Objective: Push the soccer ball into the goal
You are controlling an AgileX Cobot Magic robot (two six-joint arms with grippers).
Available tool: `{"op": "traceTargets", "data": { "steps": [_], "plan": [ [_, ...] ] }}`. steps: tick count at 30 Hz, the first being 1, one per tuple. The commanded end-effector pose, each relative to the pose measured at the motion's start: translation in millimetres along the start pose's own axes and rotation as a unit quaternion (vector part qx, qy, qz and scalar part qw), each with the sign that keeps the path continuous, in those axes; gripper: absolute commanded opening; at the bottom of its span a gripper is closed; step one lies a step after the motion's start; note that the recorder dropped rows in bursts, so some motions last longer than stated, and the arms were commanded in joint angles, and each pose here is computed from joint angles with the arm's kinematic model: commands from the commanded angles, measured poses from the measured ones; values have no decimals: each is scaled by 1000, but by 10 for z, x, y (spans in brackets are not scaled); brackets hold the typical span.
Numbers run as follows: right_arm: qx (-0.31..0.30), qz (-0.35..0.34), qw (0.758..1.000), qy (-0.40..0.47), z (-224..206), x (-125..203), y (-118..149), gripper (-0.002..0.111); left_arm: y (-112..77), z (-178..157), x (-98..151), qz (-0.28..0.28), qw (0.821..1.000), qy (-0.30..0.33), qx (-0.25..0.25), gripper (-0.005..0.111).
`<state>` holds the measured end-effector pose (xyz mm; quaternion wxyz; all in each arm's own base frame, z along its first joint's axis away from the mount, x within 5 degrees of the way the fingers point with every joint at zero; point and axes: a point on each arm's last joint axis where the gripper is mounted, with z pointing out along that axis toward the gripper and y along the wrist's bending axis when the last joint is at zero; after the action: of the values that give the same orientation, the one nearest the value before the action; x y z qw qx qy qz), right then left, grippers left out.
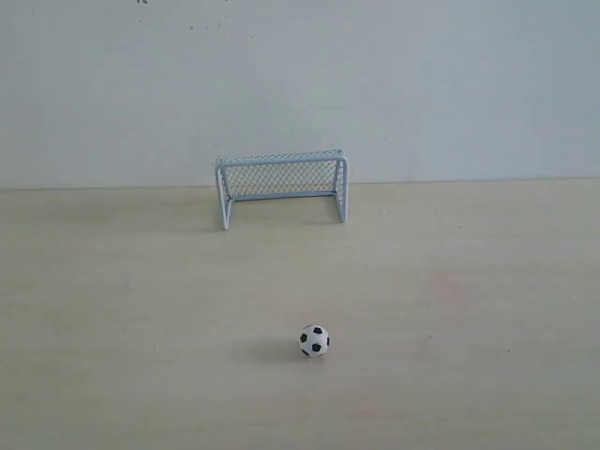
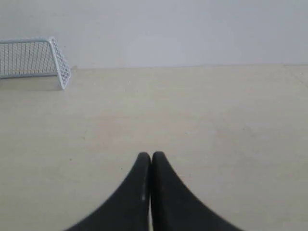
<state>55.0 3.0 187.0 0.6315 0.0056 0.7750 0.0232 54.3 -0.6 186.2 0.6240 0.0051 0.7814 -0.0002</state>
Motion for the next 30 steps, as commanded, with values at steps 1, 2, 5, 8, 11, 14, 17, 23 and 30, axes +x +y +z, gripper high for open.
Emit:
{"op": "traceTargets", "data": {
  "steps": [1, 2, 5, 8, 11, 14, 17, 23, 30],
  "plan": [
    [3, -1, 999, -45, -8, -80, -7, 0, -2, 1, 7, -3, 1000, -2, 1, 4],
    [5, 0, 998, -60, -11, -108, -9, 0, -2, 1, 7, -3, 1000, -2, 1, 4],
    [11, 0, 992, -126, -33, -226, -20, 0, -2, 1, 7, -3, 1000, -2, 1, 4],
    [17, 0, 980, -196, -74, -349, -32, 0, -2, 1, 7, -3, 1000, -2, 1, 4],
    [25, 0, 962, -273, -141, -477, -44, 0, -2, 1, 7, -3, 1000, -2, 1, 4],
    [34, 0, 928, -371, -256, -626, -58, 0, -2, 1, 7, -3, 1000, -2, 1, 4],
    [48, -26, 910, -410, -333, -727, -59, 0, -2, 1, 7, -3, 1000, -2, 1, 4],
    [48, -92, 958, -265, -310, -1612, 8, 0, -2, 1, 7, -3, 1000, -2, 1, 4],
    [-33, -100, 994, -28, 627, -1940, 110, 0, -2, 1, 7, -3, 1000, -2, 1, 4]
  ]
}}
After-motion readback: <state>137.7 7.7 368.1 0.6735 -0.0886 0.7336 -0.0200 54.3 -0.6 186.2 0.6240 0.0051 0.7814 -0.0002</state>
